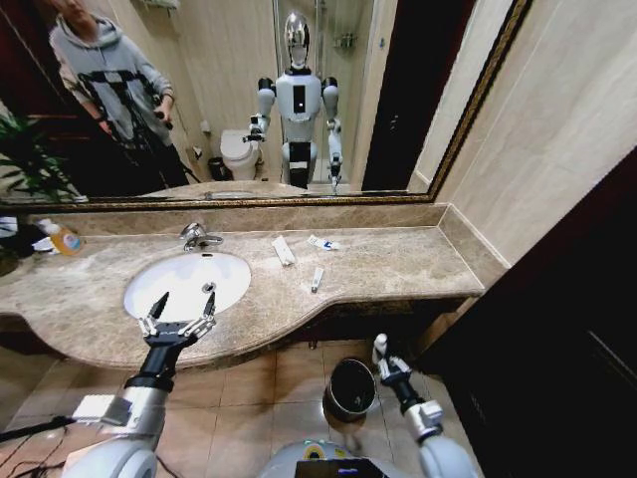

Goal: Pick up the trash from the sink and place it in the trash bin.

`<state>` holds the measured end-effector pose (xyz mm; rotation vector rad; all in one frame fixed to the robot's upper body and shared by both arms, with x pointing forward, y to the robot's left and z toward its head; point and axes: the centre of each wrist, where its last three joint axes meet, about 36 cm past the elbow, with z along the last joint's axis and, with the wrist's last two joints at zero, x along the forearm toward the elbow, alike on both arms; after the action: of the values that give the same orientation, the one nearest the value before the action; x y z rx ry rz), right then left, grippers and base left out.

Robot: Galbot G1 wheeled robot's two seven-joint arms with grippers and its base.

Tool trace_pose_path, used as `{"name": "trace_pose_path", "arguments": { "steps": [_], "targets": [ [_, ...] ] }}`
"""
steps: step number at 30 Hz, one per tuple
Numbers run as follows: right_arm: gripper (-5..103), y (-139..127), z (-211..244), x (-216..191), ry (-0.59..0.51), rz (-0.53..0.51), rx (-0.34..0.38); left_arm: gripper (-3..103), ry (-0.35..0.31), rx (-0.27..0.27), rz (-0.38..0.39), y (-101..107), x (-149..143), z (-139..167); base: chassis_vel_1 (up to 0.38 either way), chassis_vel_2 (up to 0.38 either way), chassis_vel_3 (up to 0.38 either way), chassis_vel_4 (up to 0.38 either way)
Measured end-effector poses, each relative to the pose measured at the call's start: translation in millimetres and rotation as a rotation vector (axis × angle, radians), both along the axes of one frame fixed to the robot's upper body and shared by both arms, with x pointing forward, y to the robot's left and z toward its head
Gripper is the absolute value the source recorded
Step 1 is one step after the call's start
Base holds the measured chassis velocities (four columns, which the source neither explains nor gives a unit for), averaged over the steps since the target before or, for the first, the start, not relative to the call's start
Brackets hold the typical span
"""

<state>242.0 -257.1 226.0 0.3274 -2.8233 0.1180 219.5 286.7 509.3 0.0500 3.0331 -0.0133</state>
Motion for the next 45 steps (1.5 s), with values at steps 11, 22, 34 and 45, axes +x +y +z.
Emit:
{"name": "trace_pose_path", "arguments": {
  "steps": [11,22,34,45],
  "targets": [
    [14,15.4,-85.7,29.3,0.222,-0.007,-0.092,100,0.000,0.000,0.000,0.0,0.0,0.0,0.000,0.000,0.000,0.000],
    [14,11.7,-122.7,42.2,0.338,0.075,-0.183,100,0.000,0.000,0.000,0.0,0.0,0.0,0.000,0.000,0.000,0.000],
    [14,18.3,-154.4,45.1,0.323,0.097,-0.246,100,0.000,0.000,0.000,0.0,0.0,0.0,0.000,0.000,0.000,0.000],
    [45,18.7,-157.3,45.0,0.319,0.077,-0.257,100,0.000,0.000,0.000,0.0,0.0,0.0,0.000,0.000,0.000,0.000]
  ]
}}
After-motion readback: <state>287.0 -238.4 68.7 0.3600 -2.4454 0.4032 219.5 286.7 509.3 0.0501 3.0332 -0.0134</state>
